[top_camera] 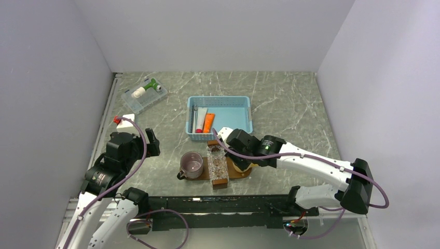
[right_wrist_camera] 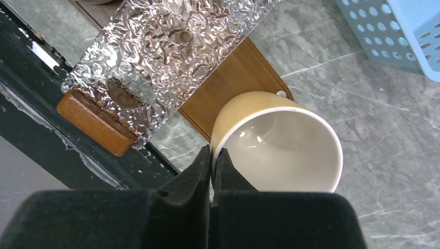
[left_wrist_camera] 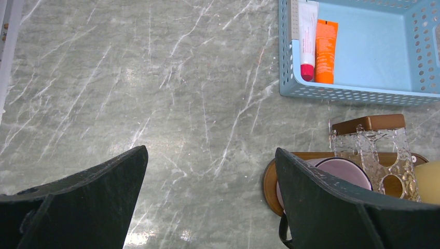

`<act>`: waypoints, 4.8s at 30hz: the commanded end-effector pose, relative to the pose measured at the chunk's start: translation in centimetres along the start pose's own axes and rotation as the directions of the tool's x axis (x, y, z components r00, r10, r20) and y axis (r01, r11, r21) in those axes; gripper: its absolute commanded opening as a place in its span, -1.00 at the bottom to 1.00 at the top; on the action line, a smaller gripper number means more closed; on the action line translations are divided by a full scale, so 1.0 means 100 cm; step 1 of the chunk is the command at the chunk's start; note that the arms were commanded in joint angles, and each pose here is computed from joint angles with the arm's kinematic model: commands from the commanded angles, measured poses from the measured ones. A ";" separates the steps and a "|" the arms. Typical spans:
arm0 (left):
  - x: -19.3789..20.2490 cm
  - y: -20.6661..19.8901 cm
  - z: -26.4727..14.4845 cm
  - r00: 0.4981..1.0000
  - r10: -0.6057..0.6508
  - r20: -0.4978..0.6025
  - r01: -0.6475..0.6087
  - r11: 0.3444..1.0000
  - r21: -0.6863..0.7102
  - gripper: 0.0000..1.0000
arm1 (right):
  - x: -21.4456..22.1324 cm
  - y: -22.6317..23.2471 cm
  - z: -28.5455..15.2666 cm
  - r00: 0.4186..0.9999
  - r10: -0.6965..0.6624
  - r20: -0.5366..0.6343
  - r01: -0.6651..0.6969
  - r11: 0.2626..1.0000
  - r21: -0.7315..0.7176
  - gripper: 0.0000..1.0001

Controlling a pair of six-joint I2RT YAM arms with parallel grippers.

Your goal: Prepare toiletry sets of a toothbrush and toothpaste on the tray

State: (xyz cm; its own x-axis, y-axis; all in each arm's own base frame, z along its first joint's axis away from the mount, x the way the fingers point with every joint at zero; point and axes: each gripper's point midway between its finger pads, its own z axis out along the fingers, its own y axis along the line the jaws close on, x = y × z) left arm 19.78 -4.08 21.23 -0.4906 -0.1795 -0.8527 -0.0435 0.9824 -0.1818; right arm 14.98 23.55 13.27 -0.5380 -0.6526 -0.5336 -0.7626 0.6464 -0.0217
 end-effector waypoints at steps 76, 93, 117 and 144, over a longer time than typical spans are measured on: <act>-0.008 -0.004 0.000 0.999 -0.008 0.033 0.008 1.000 0.019 0.99 | -0.161 0.006 0.054 0.887 0.345 0.307 -0.386 0.919 0.083 -0.43; -0.008 -0.006 0.001 1.000 -0.003 0.027 0.002 1.000 0.029 0.99 | -0.166 0.012 0.099 0.901 0.357 0.246 -0.393 0.912 0.116 -0.97; -0.008 -0.005 0.001 1.000 -0.005 0.029 0.004 1.000 0.025 0.99 | -0.140 -0.011 0.109 0.902 0.381 0.205 -0.422 0.879 0.221 -1.00; -0.008 -0.005 0.001 1.000 -0.008 0.030 0.007 1.000 0.023 0.99 | -0.146 -0.023 0.093 0.887 0.388 0.251 -0.444 0.865 0.233 -1.00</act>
State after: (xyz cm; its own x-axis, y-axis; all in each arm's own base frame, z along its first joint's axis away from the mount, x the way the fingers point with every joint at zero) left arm 19.73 -4.32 21.23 -0.4944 -0.1796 -0.8505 -0.0319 0.9815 -0.1887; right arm 26.84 34.82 9.32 -0.7249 -0.2920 -0.6240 -0.3598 0.9328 -0.0186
